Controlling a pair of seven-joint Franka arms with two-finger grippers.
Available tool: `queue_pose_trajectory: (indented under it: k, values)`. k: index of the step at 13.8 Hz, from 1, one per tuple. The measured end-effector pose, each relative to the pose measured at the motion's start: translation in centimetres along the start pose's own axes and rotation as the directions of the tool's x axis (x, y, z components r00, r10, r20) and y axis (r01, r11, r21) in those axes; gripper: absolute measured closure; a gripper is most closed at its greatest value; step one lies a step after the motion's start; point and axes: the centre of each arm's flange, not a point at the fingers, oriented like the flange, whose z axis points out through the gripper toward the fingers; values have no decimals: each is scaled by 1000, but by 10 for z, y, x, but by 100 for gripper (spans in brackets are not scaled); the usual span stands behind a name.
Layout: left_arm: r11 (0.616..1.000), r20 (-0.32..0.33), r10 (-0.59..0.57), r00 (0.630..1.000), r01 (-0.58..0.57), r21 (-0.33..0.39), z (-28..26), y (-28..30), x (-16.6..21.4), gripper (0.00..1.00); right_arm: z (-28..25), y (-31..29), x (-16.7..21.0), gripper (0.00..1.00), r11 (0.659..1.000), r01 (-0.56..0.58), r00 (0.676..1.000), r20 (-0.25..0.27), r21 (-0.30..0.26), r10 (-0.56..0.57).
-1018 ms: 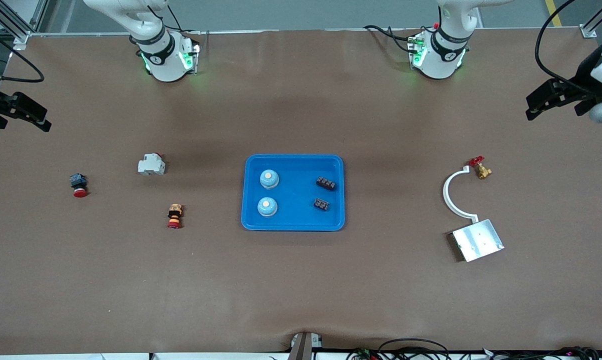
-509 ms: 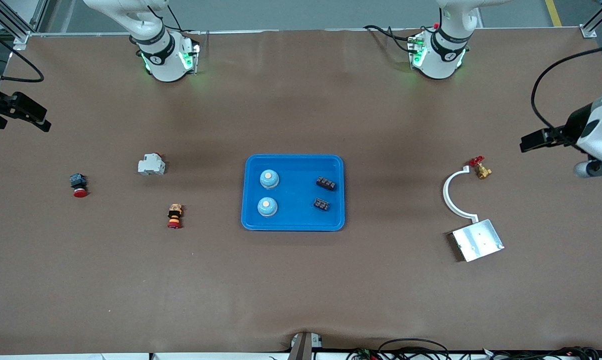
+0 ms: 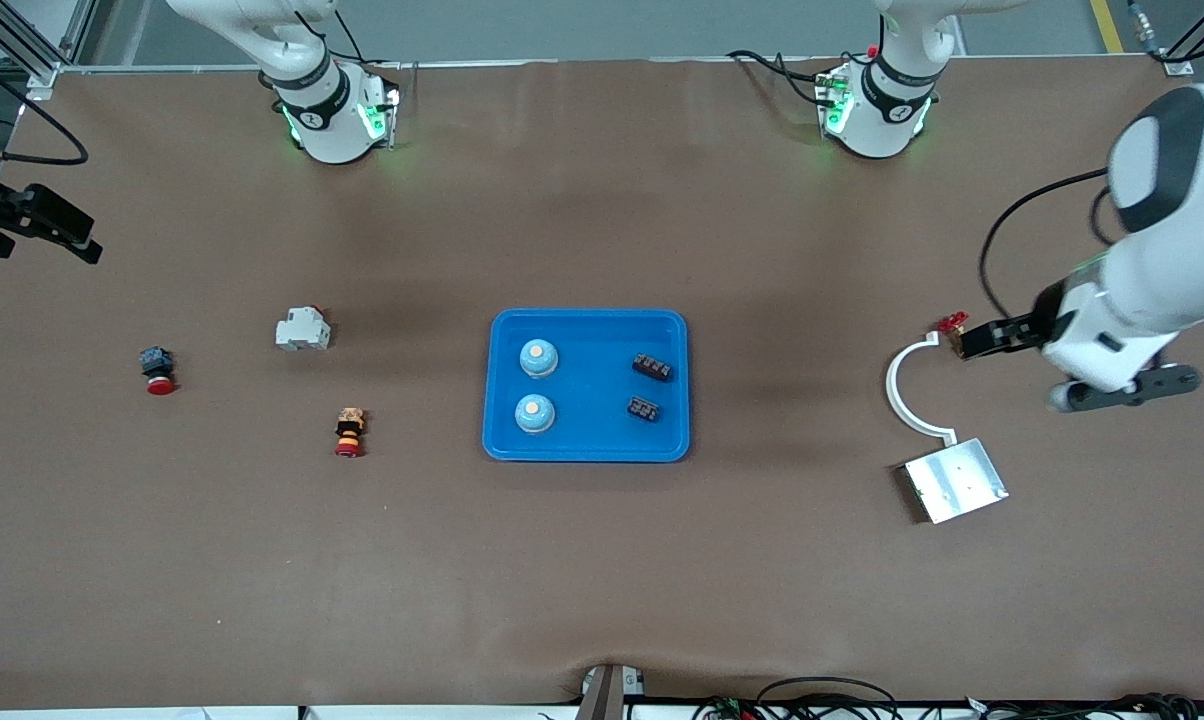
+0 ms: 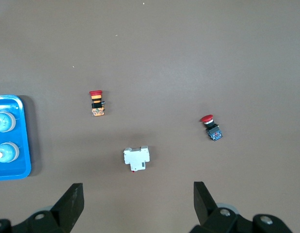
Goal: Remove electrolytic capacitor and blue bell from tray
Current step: 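Reach the left gripper down to a brown capacitor in the tray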
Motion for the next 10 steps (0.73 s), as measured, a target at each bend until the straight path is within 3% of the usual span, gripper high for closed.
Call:
queue_pose_trajectory:
  k: [10]
  values:
    - [961, -34, -273, 961, 271, -61, 100, 214, -59, 0, 0, -1, 0, 0, 1000, -8, 1000, 2, 1, 8]
